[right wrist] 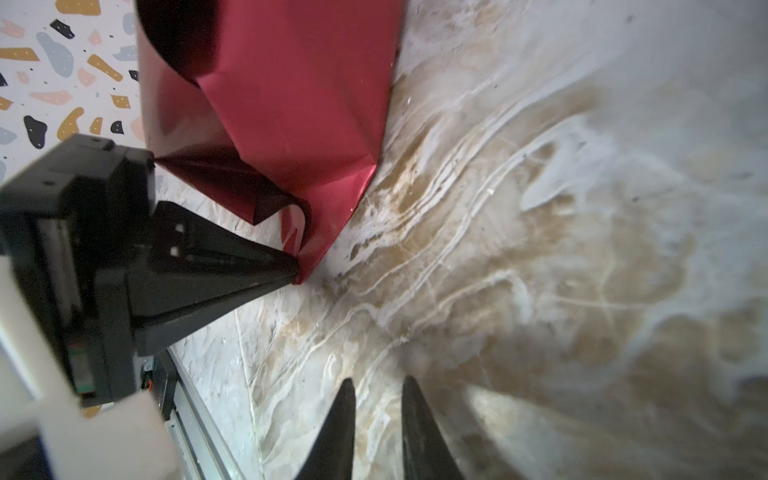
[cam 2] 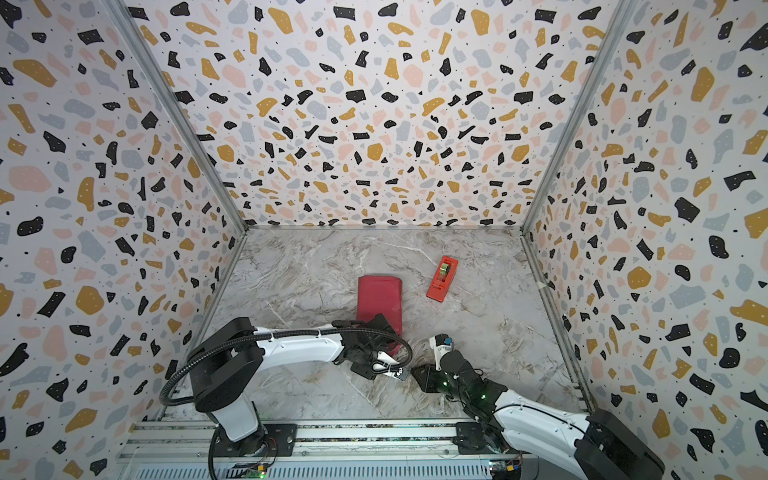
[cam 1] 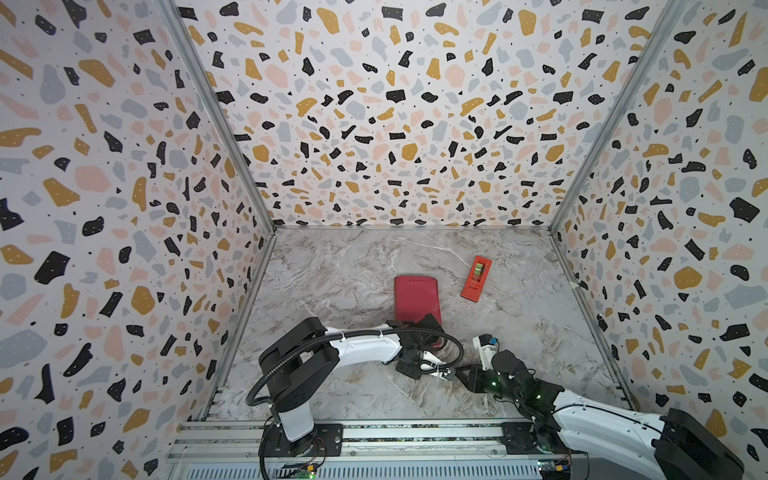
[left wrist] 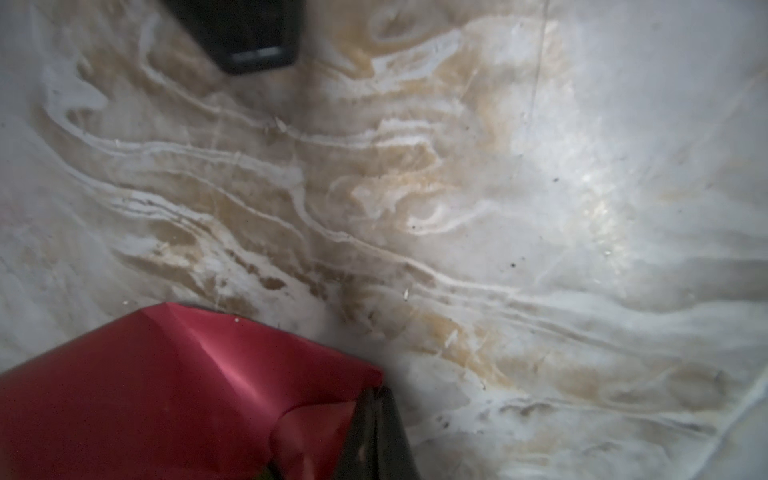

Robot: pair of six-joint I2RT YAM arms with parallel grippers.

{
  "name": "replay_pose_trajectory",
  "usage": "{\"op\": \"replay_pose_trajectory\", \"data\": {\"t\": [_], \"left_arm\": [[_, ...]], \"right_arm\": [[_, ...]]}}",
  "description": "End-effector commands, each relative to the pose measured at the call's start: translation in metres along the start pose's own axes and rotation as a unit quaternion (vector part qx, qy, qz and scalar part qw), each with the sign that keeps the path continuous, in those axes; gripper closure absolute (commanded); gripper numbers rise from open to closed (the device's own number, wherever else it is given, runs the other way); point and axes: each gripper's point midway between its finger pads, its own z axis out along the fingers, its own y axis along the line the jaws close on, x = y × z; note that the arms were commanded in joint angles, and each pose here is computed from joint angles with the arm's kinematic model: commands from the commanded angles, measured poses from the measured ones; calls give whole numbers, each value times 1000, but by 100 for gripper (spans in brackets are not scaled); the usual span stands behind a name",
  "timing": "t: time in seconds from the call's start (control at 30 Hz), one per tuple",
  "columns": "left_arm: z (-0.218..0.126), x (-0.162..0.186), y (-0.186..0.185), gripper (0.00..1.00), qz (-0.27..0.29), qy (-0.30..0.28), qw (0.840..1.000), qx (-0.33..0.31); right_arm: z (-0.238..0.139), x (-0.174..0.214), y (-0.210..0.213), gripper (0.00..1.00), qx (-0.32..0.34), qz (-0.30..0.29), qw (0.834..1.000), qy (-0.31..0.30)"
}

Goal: Wrap the gift box in paper

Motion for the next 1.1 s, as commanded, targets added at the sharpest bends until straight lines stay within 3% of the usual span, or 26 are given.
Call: {"op": "replay_pose_trajectory", "data": {"t": [0.0,0.5,1.07], "left_arm": [[-5,-3,3,100,-10,-17,1000,-10],[-19,-3,13,100,-25,-44,998,-30],[-35,-3,15,100,-36,-63,997,-37]], "right_arm": [[5,-3,14,80,-26,3,1000,-10],[42,1,37,88,-38,29,999,-12],[73,-30,33,93,-41,110,988,-103]]}}
